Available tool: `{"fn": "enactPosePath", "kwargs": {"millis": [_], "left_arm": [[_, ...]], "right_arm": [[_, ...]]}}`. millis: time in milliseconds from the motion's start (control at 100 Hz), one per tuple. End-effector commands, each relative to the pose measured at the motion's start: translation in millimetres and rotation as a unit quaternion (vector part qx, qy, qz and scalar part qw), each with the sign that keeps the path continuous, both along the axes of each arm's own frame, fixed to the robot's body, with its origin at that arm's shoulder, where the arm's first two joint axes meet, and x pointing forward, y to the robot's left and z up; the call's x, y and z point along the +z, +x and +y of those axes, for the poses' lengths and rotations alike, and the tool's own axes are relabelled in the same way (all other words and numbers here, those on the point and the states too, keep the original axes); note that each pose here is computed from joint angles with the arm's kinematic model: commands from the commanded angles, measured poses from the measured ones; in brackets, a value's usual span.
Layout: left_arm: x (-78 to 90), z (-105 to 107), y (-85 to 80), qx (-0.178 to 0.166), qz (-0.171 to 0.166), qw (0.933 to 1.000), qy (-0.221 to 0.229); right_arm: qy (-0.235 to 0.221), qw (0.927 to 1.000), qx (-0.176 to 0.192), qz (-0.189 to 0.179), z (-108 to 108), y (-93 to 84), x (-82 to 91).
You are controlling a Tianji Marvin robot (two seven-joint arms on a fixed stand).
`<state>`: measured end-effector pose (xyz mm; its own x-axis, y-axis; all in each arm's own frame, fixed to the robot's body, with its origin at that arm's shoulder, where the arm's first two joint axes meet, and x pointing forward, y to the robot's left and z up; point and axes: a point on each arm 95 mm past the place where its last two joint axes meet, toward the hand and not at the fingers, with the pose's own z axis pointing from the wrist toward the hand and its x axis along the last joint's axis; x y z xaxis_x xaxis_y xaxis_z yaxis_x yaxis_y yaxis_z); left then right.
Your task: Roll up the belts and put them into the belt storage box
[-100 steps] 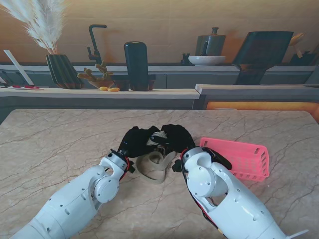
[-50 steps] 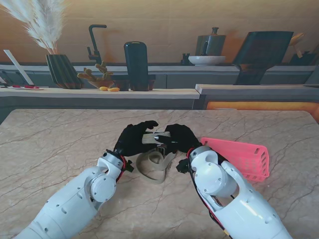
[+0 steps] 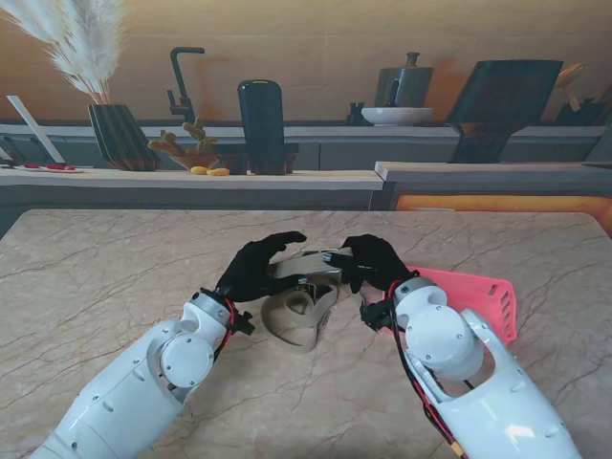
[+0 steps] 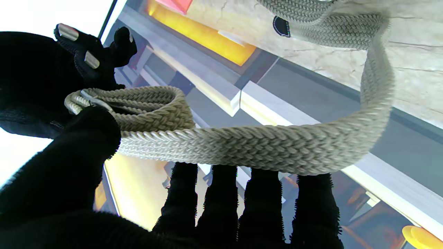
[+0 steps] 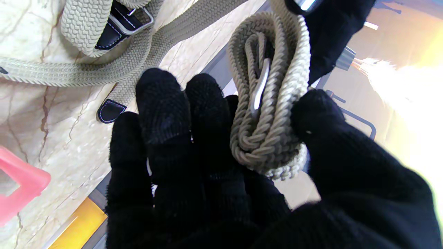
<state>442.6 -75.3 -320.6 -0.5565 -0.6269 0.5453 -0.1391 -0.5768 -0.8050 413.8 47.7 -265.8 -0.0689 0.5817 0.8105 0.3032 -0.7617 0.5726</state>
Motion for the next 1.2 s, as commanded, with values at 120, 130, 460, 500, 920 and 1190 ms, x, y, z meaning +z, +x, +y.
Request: {"fn": "enactPosePath", "kwargs": {"millis": [120, 130, 460, 500, 920, 1190], "left_arm": [[-4.2, -1.7, 1.1, -0.008, -0.004, 0.9997, 0.024], [-4.3, -1.9, 1.1, -0.008, -0.004, 0.9997, 0.024], [-5.7, -9.9, 0.2, 0.002, -0.005, 1.0, -0.002], [-6.0, -11.5, -0.3, 0.001, -0.002, 1.0, -0.008], [-13.0, -27.2, 1.2, -0.001, 0.046, 0.9975, -0.053], [-11.4, -33.9, -4.5, -0.007, 0.066, 0.9911, -0.115]], "right_arm": [[0.044, 0.9989, 0.0, 0.015, -8.3, -5.8, 10.3], [0.048, 0.9987, 0.0, 0.016, -8.7, -6.1, 10.9], [0.147, 0.9875, -0.012, 0.055, -15.0, -10.5, 23.9], [0.158, 0.9856, -0.012, 0.059, -14.6, -10.6, 24.7], [0.255, 0.9627, -0.008, 0.09, -4.2, -12.1, 35.8], [0.285, 0.9509, -0.009, 0.121, 6.4, -6.3, 25.3]]}}
